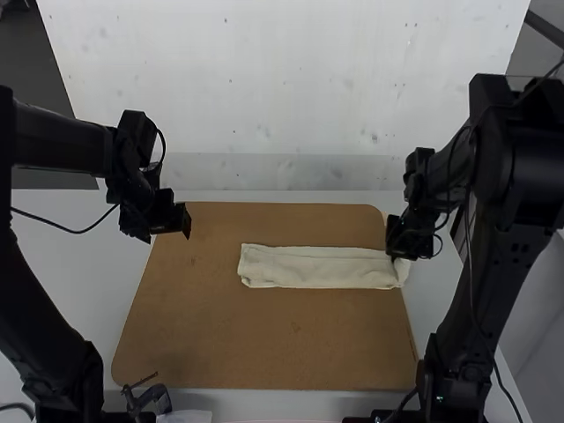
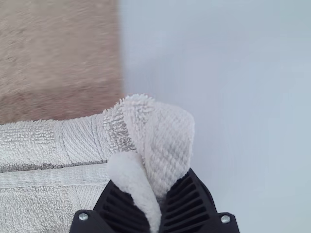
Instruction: Fold the towel.
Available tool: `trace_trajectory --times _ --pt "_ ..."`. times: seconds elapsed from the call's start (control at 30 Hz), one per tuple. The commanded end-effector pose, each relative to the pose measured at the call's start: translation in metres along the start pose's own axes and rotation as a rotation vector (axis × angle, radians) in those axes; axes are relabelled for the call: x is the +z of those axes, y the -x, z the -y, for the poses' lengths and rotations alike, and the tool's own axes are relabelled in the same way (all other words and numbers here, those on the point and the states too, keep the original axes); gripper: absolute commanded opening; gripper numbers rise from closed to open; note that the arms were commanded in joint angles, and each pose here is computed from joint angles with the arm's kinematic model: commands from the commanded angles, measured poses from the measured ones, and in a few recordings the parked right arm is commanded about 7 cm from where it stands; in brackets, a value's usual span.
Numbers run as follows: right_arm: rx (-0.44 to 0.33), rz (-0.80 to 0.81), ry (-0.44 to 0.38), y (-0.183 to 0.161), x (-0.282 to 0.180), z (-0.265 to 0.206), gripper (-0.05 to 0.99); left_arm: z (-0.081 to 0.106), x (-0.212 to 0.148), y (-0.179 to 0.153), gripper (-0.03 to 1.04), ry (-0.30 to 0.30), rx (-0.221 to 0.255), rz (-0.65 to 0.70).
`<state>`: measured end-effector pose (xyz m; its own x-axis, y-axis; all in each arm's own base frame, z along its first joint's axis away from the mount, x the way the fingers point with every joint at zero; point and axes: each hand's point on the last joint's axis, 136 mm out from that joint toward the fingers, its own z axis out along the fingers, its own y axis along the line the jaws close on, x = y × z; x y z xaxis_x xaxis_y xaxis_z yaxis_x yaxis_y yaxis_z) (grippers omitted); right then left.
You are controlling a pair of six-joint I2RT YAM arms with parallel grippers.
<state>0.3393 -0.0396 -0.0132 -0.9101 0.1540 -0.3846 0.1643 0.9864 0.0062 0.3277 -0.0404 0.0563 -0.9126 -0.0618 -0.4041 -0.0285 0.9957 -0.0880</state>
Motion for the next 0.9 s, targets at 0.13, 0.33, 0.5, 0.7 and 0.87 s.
trace_trajectory --times 0.13,0.33,0.5,0.7,0.87 --pt "0.026 0.047 -0.118 0.03 -0.004 0.076 0.02 0.0 -0.008 -0.003 0.98 -0.013 -0.001 0.024" --pt "0.009 0.078 -0.113 0.047 -0.021 0.069 0.02 -0.001 -0.005 -0.004 0.98 -0.013 -0.001 0.03" --pt "-0.064 0.112 -0.026 0.048 -0.043 -0.003 0.02 -0.001 -0.006 -0.002 0.98 -0.015 -0.002 0.037" --pt "-0.196 0.133 0.081 0.031 -0.064 -0.121 0.02 -0.002 -0.003 -0.003 0.98 -0.012 -0.003 0.036" --pt "-0.278 0.117 0.117 0.014 -0.067 -0.191 0.02 -0.004 -0.001 -0.008 0.98 -0.009 -0.006 0.028"
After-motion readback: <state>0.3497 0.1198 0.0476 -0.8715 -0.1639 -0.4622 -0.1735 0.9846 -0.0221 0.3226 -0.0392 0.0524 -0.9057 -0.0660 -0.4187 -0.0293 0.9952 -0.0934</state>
